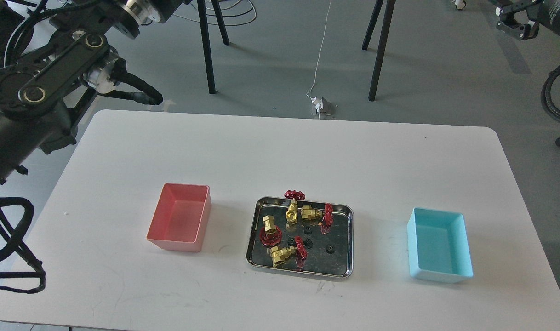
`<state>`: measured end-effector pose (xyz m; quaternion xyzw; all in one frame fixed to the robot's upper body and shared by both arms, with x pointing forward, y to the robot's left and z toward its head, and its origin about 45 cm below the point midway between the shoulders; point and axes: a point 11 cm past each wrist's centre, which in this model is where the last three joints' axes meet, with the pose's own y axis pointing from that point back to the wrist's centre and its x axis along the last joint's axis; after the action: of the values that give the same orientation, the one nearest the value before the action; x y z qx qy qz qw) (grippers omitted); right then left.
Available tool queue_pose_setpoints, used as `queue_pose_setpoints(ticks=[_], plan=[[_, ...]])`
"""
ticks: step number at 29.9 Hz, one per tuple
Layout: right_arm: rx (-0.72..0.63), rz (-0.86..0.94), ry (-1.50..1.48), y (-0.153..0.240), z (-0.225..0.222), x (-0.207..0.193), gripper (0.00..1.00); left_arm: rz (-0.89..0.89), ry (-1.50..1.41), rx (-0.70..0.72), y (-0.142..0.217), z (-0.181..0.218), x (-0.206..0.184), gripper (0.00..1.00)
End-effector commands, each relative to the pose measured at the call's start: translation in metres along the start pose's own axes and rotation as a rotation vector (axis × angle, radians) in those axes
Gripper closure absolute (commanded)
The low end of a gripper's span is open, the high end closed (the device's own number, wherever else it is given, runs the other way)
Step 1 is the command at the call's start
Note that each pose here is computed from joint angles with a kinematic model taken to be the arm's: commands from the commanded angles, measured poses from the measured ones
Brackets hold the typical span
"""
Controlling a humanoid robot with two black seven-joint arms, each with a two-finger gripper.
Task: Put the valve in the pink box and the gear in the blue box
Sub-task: 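Move the left gripper forward over the table toward the metal tray, then lower the left gripper onto a brass valve in the tray and grasp it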
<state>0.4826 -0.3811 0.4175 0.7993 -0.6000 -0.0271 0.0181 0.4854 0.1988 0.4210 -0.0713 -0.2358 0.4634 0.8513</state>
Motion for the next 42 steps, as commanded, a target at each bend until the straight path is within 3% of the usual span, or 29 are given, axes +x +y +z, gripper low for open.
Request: queue_pose_setpoints(ticks=[1, 7, 11, 16, 21, 28, 34, 37, 42], plan=[[-0.006, -0.007, 0.001, -0.001, 0.002, -0.003, 0.01, 0.025, 0.003, -0.064, 0.003, 0.01, 0.007, 0.0], [-0.005, -0.015, 0.002, -0.002, 0.001, -0.006, 0.01, 0.011, 0.03, -0.114, 0.019, 0.007, 0.016, 0.0], [-0.004, -0.011, 0.004, -0.002, 0.001, -0.005, 0.01, -0.098, 0.092, -0.067, 0.035, -0.002, 0.034, 0.0], [0.021, -0.013, 0.004, -0.004, -0.008, -0.007, 0.01, -0.117, 0.079, -0.036, 0.04, -0.012, 0.03, 0.0], [0.058, -0.024, 0.073, -0.005, -0.023, -0.011, 0.01, -0.179, -0.26, 0.054, 0.059, -0.022, 0.02, 0.0], [0.039, -0.037, 0.117, -0.006, -0.021, -0.014, 0.01, -0.341, -0.727, 0.043, 0.103, -0.059, -0.048, 0.0], [0.032, -0.033, 0.144, -0.006, -0.021, -0.013, 0.01, -0.538, -1.152, -0.146, 0.164, -0.107, -0.122, 0.0], [0.019, -0.019, 0.208, -0.006, -0.02, -0.01, 0.01, -0.622, -1.159, -0.237, 0.18, -0.122, -0.171, 0.0], [0.011, -0.016, 0.26, -0.006, -0.021, -0.01, 0.01, -0.653, -1.087, -0.127, 0.211, -0.157, -0.189, 0.0]])
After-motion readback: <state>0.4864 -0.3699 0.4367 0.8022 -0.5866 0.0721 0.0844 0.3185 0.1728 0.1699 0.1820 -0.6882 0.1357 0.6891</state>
